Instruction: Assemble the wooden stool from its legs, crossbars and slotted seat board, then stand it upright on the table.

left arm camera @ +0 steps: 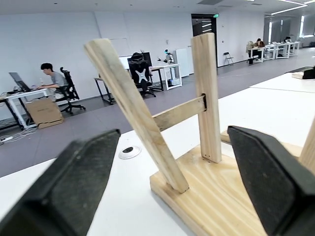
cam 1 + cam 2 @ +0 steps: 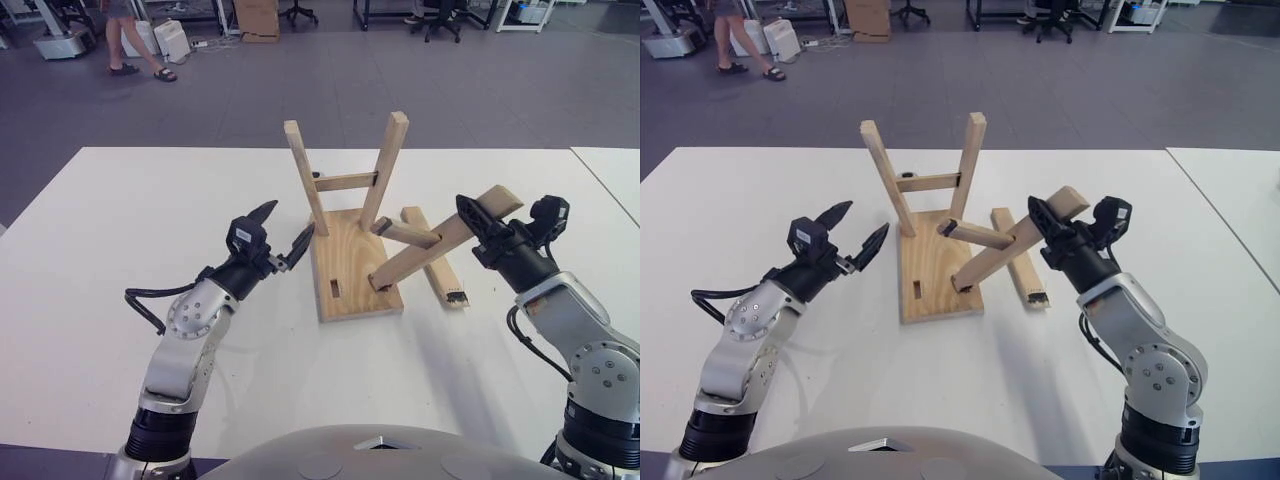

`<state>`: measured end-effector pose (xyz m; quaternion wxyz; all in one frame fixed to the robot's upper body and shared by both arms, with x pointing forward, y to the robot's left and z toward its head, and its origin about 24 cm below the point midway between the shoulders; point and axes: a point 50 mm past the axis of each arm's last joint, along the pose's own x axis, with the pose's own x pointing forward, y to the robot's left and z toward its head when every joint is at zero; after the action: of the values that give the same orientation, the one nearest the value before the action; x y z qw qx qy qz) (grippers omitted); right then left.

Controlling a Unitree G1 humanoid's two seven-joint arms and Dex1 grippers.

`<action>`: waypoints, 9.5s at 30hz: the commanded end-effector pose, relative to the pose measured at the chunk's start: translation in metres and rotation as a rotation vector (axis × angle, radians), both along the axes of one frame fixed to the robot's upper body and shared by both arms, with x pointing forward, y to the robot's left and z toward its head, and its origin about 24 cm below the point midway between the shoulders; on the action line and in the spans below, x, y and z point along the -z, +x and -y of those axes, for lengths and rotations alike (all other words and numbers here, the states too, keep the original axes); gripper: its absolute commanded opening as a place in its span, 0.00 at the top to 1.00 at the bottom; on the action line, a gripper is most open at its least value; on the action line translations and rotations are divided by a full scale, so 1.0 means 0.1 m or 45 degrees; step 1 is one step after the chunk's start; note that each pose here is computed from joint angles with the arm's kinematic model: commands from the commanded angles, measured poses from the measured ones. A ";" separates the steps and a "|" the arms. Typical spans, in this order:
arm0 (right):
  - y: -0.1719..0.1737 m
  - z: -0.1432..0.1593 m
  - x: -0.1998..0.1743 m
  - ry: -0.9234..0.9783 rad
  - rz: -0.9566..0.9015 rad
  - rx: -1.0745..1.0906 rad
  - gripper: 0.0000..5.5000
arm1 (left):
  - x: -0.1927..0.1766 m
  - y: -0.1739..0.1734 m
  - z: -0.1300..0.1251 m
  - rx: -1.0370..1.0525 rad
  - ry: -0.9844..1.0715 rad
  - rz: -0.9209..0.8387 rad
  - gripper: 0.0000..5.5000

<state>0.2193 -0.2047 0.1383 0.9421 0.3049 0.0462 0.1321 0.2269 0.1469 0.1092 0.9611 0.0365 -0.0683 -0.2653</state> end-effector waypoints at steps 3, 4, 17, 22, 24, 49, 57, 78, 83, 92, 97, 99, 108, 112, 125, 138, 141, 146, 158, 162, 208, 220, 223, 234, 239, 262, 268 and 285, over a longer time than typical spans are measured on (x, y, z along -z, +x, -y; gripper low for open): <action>-0.08 0.06 0.06 -0.056 -0.098 0.026 0.81 | -0.03 0.06 -0.07 -0.091 -0.007 0.015 0.27; -0.07 0.07 0.04 -0.039 -0.100 0.027 0.81 | -0.02 0.06 -0.08 -0.097 -0.007 0.013 0.27; 0.04 -0.08 -0.01 -0.472 -0.106 -0.008 0.81 | -0.03 0.12 -0.07 -0.149 0.001 0.034 0.27; -0.03 -0.20 0.32 -0.624 -0.310 -0.087 0.81 | -0.01 0.14 -0.04 -0.167 0.008 0.032 0.27; -0.03 -0.20 0.43 -0.669 -0.374 -0.092 0.81 | 0.00 0.15 -0.02 -0.157 0.015 0.029 0.27; 0.28 -0.34 -0.42 -0.500 0.180 -0.067 0.70 | 0.04 0.23 0.02 -0.190 0.036 0.038 0.27; 0.35 0.16 -1.32 -0.325 0.633 0.113 0.41 | 0.02 0.26 0.01 -0.206 0.016 0.057 0.27; 0.24 0.11 1.06 -1.024 -0.604 -0.292 0.47 | -0.01 0.35 0.10 -0.165 0.016 0.064 0.27; 0.36 0.26 1.00 -1.086 -0.553 -0.166 0.61 | -0.32 0.44 0.13 -0.165 -0.073 0.119 0.27; 0.55 -0.16 -1.32 -1.072 0.963 -0.224 0.62 | -1.90 0.76 0.70 0.494 -1.043 0.054 0.13; 0.37 -0.50 -1.49 -1.186 1.208 -0.434 0.62 | -2.27 0.68 0.80 0.794 -1.164 0.034 0.23; 0.36 -0.53 -1.48 -1.183 1.215 -0.442 0.62 | -2.26 0.69 0.78 0.791 -1.171 0.026 0.29; 0.32 -0.54 -1.50 -1.170 1.259 -0.439 0.62 | -2.14 0.80 0.82 0.711 -1.050 -0.050 0.59; 0.32 -0.51 -1.50 -1.187 1.255 -0.424 0.62 | -2.10 0.82 0.82 0.704 -1.019 -0.071 0.71; 0.57 0.08 -1.44 -0.926 0.917 -0.140 0.44 | -1.28 0.76 0.11 0.278 -0.975 -0.112 0.81; 0.50 0.19 1.10 -1.268 -0.253 -0.513 0.44 | -0.33 0.17 -0.01 -0.263 -1.001 -0.615 0.81; 0.44 -0.02 1.09 -1.229 -0.153 -0.618 0.44 | -0.26 0.15 -0.10 -0.383 -1.007 -0.562 0.81; 0.35 -0.29 1.00 -1.175 -0.001 -0.752 0.44 | -0.24 0.16 -0.21 -0.477 -0.949 -0.469 0.81; 0.33 -0.69 0.90 -1.079 0.177 -0.884 0.44 | -0.13 0.33 -0.09 -0.467 -0.746 -0.353 0.81; 0.35 -0.60 0.90 -1.115 0.161 -0.844 0.44 | -0.04 0.34 -0.02 -0.439 -0.539 -0.365 0.82; 0.24 -0.43 0.93 -1.139 0.065 -0.713 0.44 | 0.28 0.14 0.47 -0.204 0.221 -0.463 0.38; 0.18 0.28 -0.29 -0.649 0.364 -0.009 0.44 | -1.05 0.00 0.53 0.140 -0.346 0.156 0.38; 0.26 0.22 -0.78 -0.490 0.560 0.075 0.44 | -1.43 0.04 0.41 0.177 -0.359 0.320 0.38; 0.58 -0.31 -0.41 -0.441 0.173 -0.390 0.44 | -0.67 0.45 0.42 0.329 -0.195 -0.156 0.38; 0.49 -0.39 -0.31 -0.459 0.179 -0.579 0.44 | -0.41 0.51 0.52 0.316 -0.190 -0.186 0.38; 0.49 -0.28 -0.96 -0.543 0.466 -0.555 0.44 | -1.28 0.51 0.43 0.596 -0.163 0.062 0.38; 0.48 -0.33 -0.20 -0.519 0.229 -0.587 0.44 | -0.16 0.49 0.40 0.577 -0.022 -0.294 0.38; 0.34 -0.69 0.49 -0.478 0.232 -1.189 0.44 | -0.09 0.27 -1.01 0.112 0.172 -0.428 0.38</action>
<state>0.2790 -0.1568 0.0930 0.8575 0.0610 0.1089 0.4990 0.2693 0.2281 0.1450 0.9471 0.0161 0.0326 -0.3187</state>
